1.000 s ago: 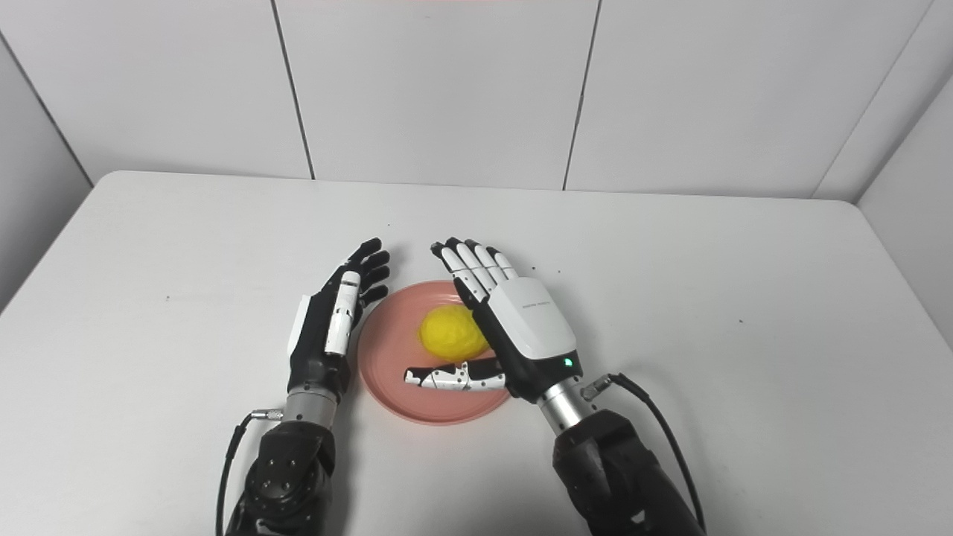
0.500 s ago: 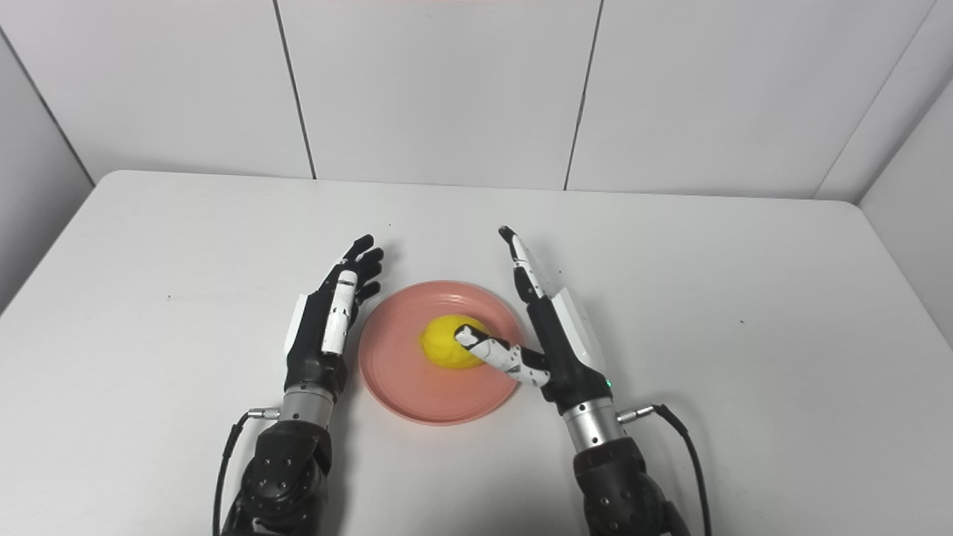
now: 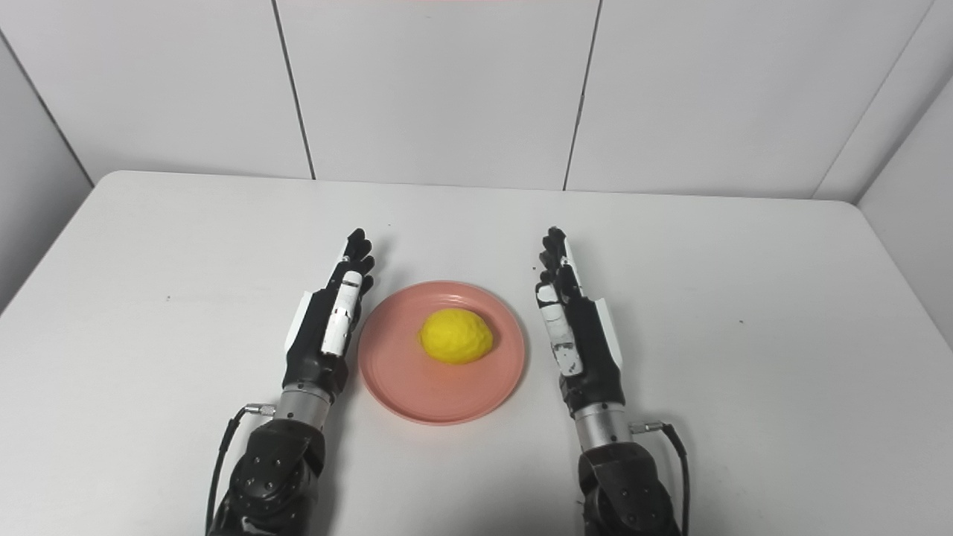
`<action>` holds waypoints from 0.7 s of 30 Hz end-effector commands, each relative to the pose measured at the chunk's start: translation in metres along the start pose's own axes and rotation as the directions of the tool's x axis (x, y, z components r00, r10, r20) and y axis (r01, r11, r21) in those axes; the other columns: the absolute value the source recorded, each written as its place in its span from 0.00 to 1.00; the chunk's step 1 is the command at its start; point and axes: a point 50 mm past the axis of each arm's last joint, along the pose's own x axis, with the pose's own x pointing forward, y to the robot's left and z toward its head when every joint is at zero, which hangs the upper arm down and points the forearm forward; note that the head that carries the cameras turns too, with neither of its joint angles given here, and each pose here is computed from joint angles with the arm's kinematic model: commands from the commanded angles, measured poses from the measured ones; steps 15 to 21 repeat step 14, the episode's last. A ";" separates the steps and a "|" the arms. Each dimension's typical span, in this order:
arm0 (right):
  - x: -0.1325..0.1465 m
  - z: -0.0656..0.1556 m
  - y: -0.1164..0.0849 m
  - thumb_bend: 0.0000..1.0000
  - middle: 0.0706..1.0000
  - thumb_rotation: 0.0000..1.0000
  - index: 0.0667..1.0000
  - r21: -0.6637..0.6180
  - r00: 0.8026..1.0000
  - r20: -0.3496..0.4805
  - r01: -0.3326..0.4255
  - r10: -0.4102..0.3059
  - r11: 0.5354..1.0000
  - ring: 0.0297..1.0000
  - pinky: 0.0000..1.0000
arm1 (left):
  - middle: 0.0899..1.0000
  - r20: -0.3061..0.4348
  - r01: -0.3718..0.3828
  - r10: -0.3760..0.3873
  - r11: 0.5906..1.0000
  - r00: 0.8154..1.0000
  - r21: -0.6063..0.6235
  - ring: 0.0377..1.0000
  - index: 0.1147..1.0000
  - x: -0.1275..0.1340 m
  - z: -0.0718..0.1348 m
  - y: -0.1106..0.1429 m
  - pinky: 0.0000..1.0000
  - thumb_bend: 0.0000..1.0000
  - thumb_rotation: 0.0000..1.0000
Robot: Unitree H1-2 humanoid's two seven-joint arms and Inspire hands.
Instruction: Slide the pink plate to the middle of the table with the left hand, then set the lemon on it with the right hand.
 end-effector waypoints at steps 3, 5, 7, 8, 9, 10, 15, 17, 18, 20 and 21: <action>0.004 0.014 0.005 0.81 1.00 1.00 1.00 0.027 0.999 0.039 -0.020 0.019 0.999 1.00 1.00 | 1.00 0.028 0.062 -0.061 0.998 0.998 -0.028 1.00 1.00 0.004 0.014 -0.001 1.00 0.46 1.00; 0.005 0.013 0.006 0.80 1.00 1.00 1.00 0.037 0.999 0.031 -0.020 0.019 0.999 1.00 1.00 | 1.00 0.014 0.089 -0.089 0.995 0.996 -0.038 1.00 1.00 0.005 0.014 0.001 1.00 0.51 1.00; 0.006 0.013 0.007 0.79 1.00 1.00 1.00 0.048 1.000 0.021 -0.022 0.021 0.999 1.00 1.00 | 1.00 0.005 0.108 -0.108 0.993 0.994 -0.037 1.00 1.00 0.007 0.013 0.004 1.00 0.54 1.00; 0.006 0.012 0.007 0.79 1.00 1.00 1.00 0.054 1.000 0.013 -0.021 0.020 0.998 1.00 1.00 | 1.00 0.005 0.113 -0.113 0.993 0.994 -0.036 1.00 1.00 0.008 0.012 0.006 1.00 0.55 1.00; 0.007 0.011 0.007 0.78 1.00 1.00 1.00 0.058 1.000 0.007 -0.020 0.020 0.998 1.00 1.00 | 1.00 0.006 0.115 -0.115 0.993 0.993 -0.036 1.00 1.00 0.009 0.011 0.008 1.00 0.57 1.00; 0.007 0.010 0.007 0.77 1.00 1.00 1.00 0.062 1.000 -0.006 -0.019 0.019 0.998 1.00 1.00 | 1.00 0.008 0.114 -0.114 0.992 0.993 -0.046 1.00 1.00 0.009 0.011 0.009 1.00 0.57 1.00; 0.007 0.008 0.008 0.77 1.00 1.00 1.00 0.064 0.999 -0.034 -0.009 0.012 0.998 1.00 1.00 | 1.00 0.013 0.095 -0.095 0.993 0.995 -0.073 1.00 1.00 0.011 0.012 0.012 1.00 0.57 1.00; 0.007 0.008 0.008 0.77 1.00 1.00 1.00 0.064 0.999 -0.034 -0.009 0.012 0.998 1.00 1.00 | 1.00 0.013 0.095 -0.095 0.993 0.995 -0.073 1.00 1.00 0.011 0.012 0.012 1.00 0.57 1.00; 0.007 0.008 0.008 0.77 1.00 1.00 1.00 0.064 0.999 -0.034 -0.009 0.012 0.998 1.00 1.00 | 1.00 0.013 0.095 -0.095 0.993 0.995 -0.073 1.00 1.00 0.011 0.012 0.012 1.00 0.57 1.00; 0.007 0.008 0.008 0.77 1.00 1.00 1.00 0.064 0.999 -0.034 -0.009 0.012 0.998 1.00 1.00 | 1.00 0.013 0.095 -0.095 0.993 0.995 -0.073 1.00 1.00 0.011 0.012 0.012 1.00 0.57 1.00; 0.007 0.008 0.008 0.77 1.00 1.00 1.00 0.064 0.999 -0.034 -0.009 0.012 0.998 1.00 1.00 | 1.00 0.013 0.095 -0.095 0.993 0.995 -0.073 1.00 1.00 0.011 0.012 0.012 1.00 0.57 1.00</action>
